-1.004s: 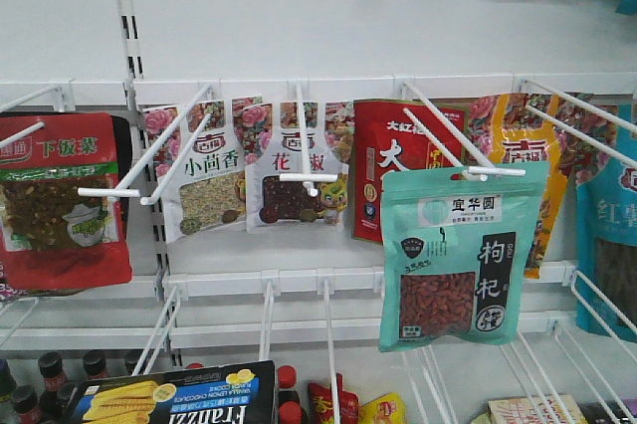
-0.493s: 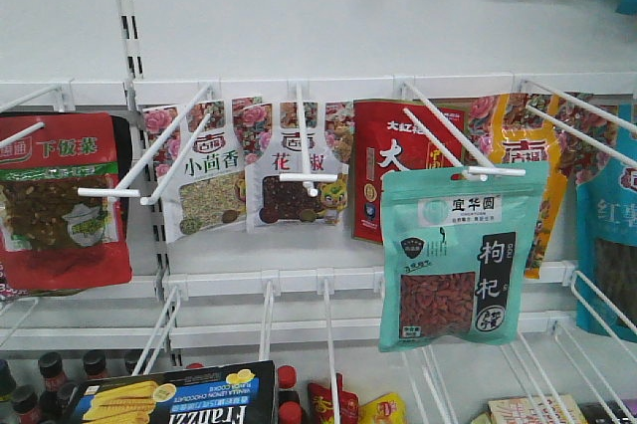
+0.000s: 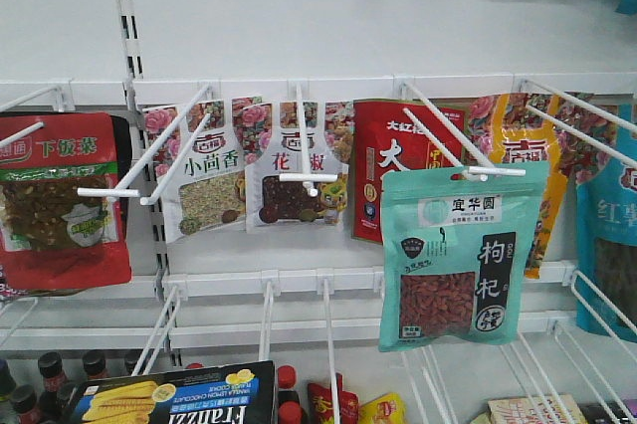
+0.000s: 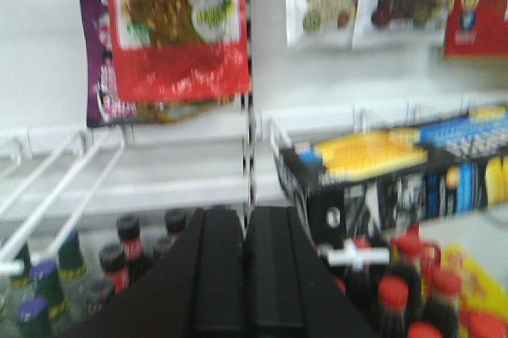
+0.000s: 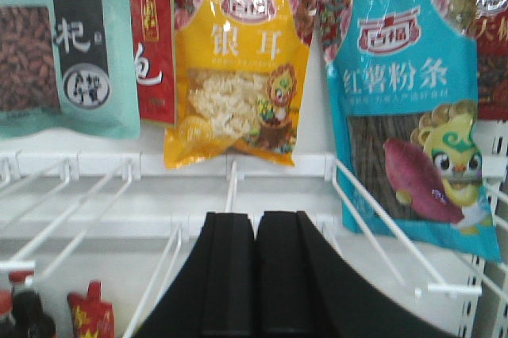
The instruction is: Pick snacks and fruit into basket
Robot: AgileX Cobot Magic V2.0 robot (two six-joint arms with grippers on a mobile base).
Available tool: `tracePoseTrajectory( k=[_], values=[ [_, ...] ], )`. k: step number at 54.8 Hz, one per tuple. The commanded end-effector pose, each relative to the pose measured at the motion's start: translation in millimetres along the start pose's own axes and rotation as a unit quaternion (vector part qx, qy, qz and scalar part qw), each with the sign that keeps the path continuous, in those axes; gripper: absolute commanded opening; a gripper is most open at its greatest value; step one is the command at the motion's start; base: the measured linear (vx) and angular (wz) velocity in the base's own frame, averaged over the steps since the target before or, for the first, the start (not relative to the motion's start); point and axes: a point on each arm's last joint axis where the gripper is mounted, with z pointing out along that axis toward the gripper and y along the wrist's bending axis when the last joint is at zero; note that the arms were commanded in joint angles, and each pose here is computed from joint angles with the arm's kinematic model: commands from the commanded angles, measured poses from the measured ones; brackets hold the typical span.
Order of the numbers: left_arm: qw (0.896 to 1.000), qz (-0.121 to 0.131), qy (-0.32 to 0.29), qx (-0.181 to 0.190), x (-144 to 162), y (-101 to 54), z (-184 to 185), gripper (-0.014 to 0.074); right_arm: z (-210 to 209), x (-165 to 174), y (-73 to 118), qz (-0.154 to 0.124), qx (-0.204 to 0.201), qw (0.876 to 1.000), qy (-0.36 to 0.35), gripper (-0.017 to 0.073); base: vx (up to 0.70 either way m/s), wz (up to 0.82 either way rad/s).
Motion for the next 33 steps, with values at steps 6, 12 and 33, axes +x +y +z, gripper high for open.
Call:
tracePoseTrajectory(
  k=[6, 12, 33],
  values=[
    [0.984, -0.025, -0.177, -0.005, -40, 1.5, -8, -0.0009, -4, -30, -1.1, -0.006, 0.004, 0.994, -0.112, -0.0007, 0.0, 0.0],
    [0.978, -0.025, -0.209, -0.003, -64, 0.9, -15, -0.0008, -9, -65, -2.6, -0.008, 0.006, 0.99, -0.142, -0.0007, 0.0, 0.0],
    [0.996, -0.014, -0.083, 0.01, -171, -4.8, -13, 0.0023, 10, -171, -7.2, -0.033, 0.009, 0.993, -0.11, 0.0012, 0.0, 0.0]
  ],
)
